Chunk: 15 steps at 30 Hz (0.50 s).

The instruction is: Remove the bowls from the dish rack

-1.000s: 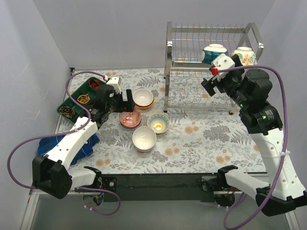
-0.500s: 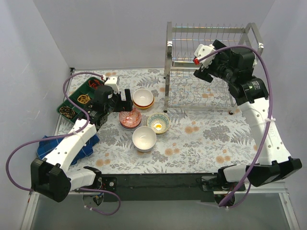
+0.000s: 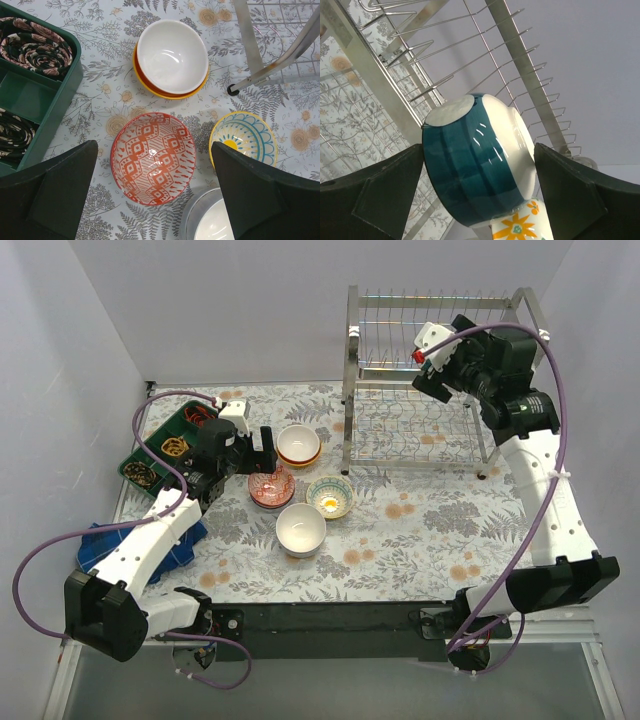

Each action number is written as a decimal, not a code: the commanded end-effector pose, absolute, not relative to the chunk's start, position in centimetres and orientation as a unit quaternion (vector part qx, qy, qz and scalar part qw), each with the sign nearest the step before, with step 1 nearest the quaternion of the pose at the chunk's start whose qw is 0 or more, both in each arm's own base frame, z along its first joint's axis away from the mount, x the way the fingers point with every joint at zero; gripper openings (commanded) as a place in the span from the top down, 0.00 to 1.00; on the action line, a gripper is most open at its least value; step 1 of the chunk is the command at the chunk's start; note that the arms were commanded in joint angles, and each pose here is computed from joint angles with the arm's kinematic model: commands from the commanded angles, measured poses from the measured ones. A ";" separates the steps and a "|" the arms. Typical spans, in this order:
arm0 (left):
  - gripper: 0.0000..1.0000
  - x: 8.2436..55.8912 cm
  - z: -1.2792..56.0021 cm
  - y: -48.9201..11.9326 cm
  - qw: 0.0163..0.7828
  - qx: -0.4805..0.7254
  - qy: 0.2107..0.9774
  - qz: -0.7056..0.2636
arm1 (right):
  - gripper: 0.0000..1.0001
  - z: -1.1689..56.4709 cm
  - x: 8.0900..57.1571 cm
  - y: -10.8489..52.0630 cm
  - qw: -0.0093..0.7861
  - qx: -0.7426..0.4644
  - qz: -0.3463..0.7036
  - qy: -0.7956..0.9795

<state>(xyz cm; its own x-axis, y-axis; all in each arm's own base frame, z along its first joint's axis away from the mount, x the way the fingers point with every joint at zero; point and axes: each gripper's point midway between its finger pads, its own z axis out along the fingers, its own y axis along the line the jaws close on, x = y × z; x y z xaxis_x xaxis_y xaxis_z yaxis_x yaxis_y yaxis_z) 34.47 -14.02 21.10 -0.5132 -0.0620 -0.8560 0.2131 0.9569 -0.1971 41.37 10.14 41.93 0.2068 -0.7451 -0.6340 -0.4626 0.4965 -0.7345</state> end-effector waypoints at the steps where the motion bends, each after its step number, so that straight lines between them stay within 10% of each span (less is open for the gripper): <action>1: 0.02 34.4 21.2 -13.7 0.497 0.049 0.856 -0.134 | 0.01 43.4 42.5 10.3 0.624 -0.485 -0.113 0.602; 11: 0.02 34.4 21.3 -13.8 0.498 0.052 0.855 -0.138 | 0.07 42.7 42.6 10.9 0.624 -0.492 -0.084 0.602; 15: 0.02 34.4 21.1 -13.8 0.496 0.052 0.856 -0.138 | 0.37 42.7 42.7 10.9 0.624 -0.490 -0.084 0.603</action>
<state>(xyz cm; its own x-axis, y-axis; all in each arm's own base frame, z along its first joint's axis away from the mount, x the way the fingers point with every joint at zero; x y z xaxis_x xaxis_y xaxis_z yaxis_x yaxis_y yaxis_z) 34.44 -14.01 20.99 -0.5138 -0.0562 -0.8561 0.2165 0.9571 -0.1927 42.48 10.62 42.10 0.2649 -0.7280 -0.6323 -0.4807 0.4687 -0.7411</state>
